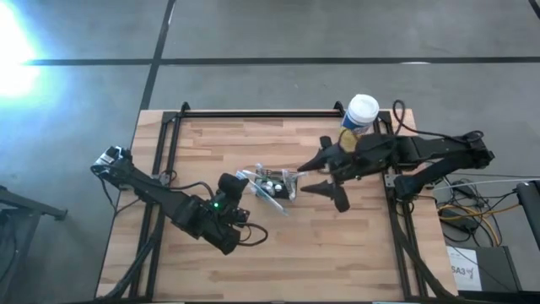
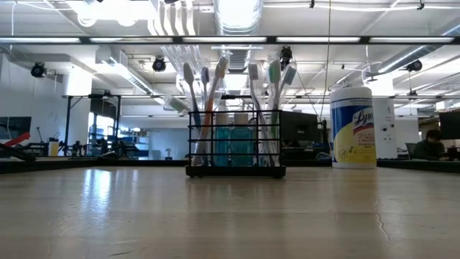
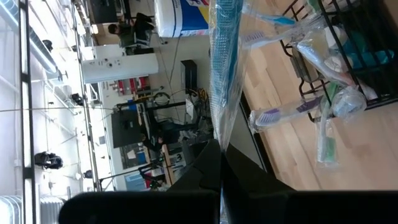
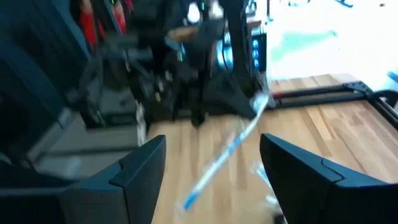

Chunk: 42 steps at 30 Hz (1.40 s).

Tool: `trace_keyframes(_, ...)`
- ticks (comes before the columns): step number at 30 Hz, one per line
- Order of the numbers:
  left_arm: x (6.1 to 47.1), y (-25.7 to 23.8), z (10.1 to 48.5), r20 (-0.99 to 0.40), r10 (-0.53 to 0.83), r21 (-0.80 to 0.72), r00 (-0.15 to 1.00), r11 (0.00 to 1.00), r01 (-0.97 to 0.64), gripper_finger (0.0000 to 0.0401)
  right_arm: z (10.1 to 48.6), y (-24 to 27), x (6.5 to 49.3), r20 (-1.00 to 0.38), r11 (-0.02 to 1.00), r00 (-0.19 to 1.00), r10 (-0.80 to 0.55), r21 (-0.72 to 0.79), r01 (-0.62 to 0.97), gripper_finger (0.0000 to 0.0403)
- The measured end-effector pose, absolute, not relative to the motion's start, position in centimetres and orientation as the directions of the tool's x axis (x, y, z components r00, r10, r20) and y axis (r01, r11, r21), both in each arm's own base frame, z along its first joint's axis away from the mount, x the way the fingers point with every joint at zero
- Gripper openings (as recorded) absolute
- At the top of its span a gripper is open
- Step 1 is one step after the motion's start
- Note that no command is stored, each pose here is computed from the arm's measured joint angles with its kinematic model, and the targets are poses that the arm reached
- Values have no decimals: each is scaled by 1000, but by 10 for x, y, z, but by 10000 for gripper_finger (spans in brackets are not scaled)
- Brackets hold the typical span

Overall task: Pick & Place toothbrushing station
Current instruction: Put the blue toothbrush into the black mesh organizer

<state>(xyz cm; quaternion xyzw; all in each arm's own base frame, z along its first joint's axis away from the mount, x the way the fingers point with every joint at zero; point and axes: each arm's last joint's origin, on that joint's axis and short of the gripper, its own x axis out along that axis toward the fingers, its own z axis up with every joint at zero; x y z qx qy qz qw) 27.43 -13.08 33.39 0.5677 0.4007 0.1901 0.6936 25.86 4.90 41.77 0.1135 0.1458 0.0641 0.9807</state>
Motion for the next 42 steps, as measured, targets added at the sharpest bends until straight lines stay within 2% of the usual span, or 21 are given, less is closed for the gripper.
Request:
trace_keyframes(3, 274, -131, 332, -340, 720, 940, 605, 283, 191, 0, 405, 55, 265, -339, 977, 926, 168, 180, -111, 255)
trace_keyframes(7, 273, -130, 325, -341, 726, 940, 597, 268, 211, 0, 388, 67, 280, -363, 983, 914, 180, 108, -151, 254)
trace_keyframes(18, 272, -129, 305, -271, 769, 962, 579, 201, 183, 0, 351, 78, 314, -451, 1000, 893, -5, -17, -3, 254)
trace_keyframes(34, 273, -129, 306, -161, 812, 984, 562, 88, 155, 0, 339, 81, 341, -486, 998, 874, -22, 42, 48, 270)
trace_keyframes(42, 275, -129, 307, -134, 820, 987, 556, 59, 150, 0, 326, 63, 361, -517, 989, 852, -79, 67, 132, 257)
